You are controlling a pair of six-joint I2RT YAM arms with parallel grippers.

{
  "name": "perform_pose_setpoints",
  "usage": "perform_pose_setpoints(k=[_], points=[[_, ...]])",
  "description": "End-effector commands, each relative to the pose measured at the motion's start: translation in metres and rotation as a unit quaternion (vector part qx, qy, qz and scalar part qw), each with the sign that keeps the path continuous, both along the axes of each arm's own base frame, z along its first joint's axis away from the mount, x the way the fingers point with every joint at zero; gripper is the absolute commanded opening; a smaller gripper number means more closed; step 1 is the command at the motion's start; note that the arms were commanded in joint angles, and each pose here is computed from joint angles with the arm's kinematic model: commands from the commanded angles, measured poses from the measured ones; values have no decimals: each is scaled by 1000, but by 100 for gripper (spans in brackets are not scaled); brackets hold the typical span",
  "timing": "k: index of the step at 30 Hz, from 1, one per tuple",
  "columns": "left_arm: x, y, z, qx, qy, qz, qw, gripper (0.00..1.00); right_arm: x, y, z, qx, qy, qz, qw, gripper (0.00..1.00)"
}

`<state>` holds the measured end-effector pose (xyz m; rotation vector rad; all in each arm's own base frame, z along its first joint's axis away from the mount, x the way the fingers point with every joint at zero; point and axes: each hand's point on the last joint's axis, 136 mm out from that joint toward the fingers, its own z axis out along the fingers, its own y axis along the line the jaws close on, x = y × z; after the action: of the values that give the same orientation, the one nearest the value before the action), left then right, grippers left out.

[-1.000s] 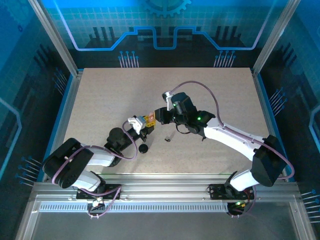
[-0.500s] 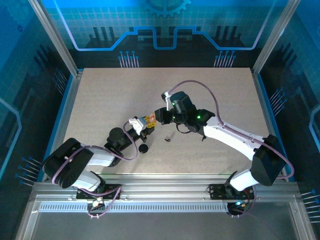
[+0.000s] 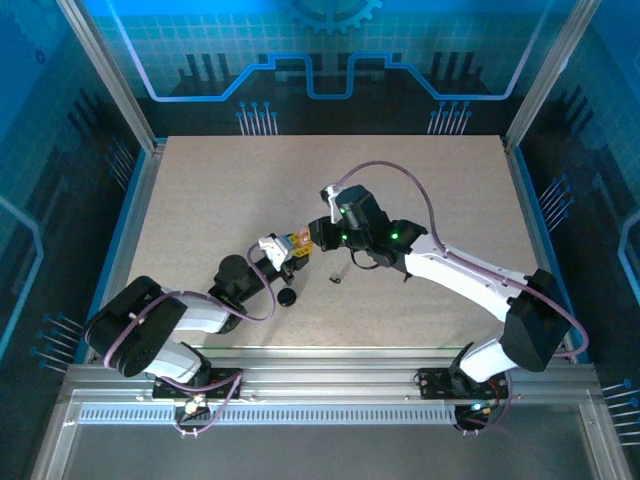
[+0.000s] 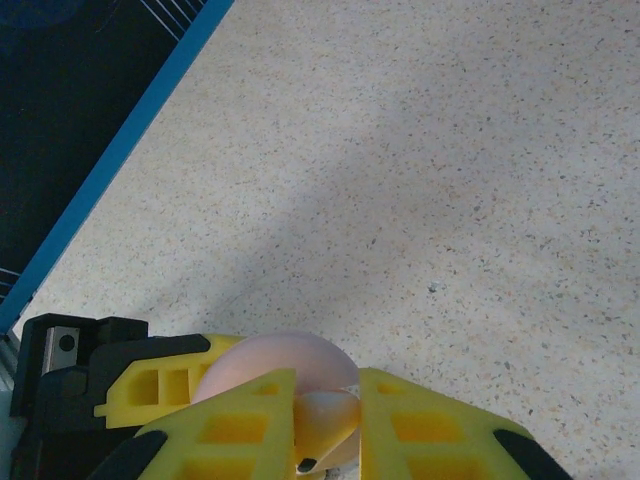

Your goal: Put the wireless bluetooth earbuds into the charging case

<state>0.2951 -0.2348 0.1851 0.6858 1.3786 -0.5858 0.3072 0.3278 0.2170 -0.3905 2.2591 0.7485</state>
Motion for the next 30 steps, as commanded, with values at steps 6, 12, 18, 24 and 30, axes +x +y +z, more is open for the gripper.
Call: perform_pose_setpoints(k=[6,12,18,24,30], points=[[-7,-4,38,-24,-65,-16,997,12,-10,4,-8,-25,1,12,1000,19],[-9,-4,40,-25,-67,-18,997,12,-11,3,-7,-22,-4,18,1000,19],[-12,-4,37,-21,-66,-22,997,12,-10,1,15,3,-30,21,999,19],[-15,-5,40,-23,-70,-30,997,12,-14,-5,37,18,-57,28,998,19],[-16,-5,45,-28,-73,-34,996,12,-20,-16,47,30,-67,20,997,20]])
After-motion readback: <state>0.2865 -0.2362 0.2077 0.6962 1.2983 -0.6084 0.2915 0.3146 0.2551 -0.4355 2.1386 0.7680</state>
